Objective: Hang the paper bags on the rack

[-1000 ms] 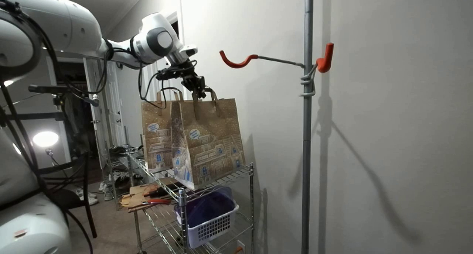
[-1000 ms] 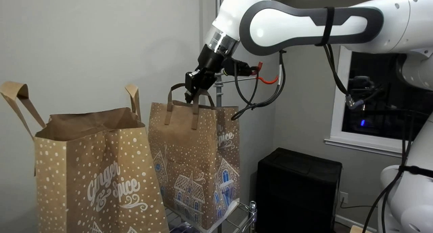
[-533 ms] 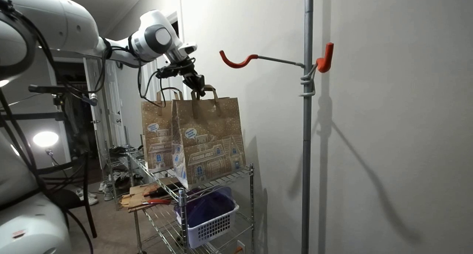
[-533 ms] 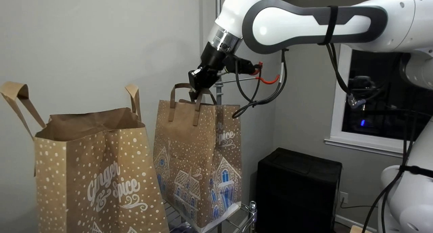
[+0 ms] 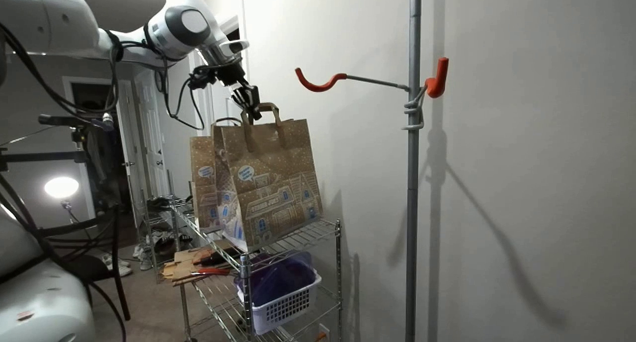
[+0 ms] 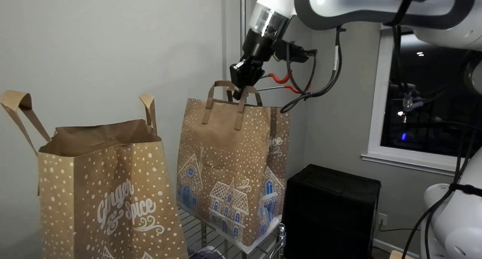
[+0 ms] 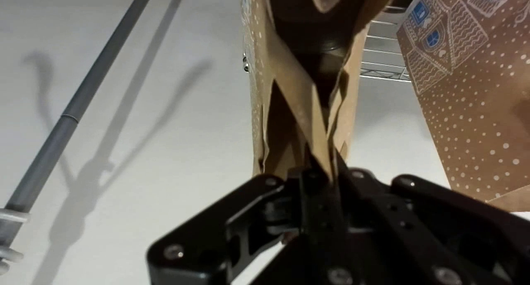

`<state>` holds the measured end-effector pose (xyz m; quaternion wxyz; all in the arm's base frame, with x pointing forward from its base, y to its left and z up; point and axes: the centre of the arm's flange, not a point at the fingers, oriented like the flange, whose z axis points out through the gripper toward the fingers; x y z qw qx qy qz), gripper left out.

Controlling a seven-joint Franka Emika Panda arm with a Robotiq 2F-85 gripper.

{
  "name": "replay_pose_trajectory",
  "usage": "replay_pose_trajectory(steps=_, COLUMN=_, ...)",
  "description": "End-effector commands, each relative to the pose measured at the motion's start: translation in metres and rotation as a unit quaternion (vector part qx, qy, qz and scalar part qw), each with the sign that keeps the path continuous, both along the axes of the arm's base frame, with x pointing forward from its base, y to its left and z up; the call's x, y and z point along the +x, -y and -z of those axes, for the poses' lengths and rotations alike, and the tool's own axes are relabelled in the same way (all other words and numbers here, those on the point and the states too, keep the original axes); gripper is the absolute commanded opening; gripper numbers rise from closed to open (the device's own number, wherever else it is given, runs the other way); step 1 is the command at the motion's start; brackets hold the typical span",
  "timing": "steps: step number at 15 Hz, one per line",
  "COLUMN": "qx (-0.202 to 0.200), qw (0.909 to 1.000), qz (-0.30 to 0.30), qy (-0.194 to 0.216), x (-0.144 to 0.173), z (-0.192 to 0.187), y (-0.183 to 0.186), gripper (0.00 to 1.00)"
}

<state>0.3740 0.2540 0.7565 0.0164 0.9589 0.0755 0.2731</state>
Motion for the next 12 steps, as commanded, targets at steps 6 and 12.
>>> replay_pose_trajectory(steps=6, qx=-0.013, qw=0.9985, qz=0.043, qy=-0.032, x=-0.101, z=-0.047, y=0.054, gripper=0.04)
replay_pose_trajectory(steps=12, qx=0.07, qw=0.9778, qz=0.169, qy=-0.103, x=-0.098, z=-0.046, y=0.136, gripper=0.04)
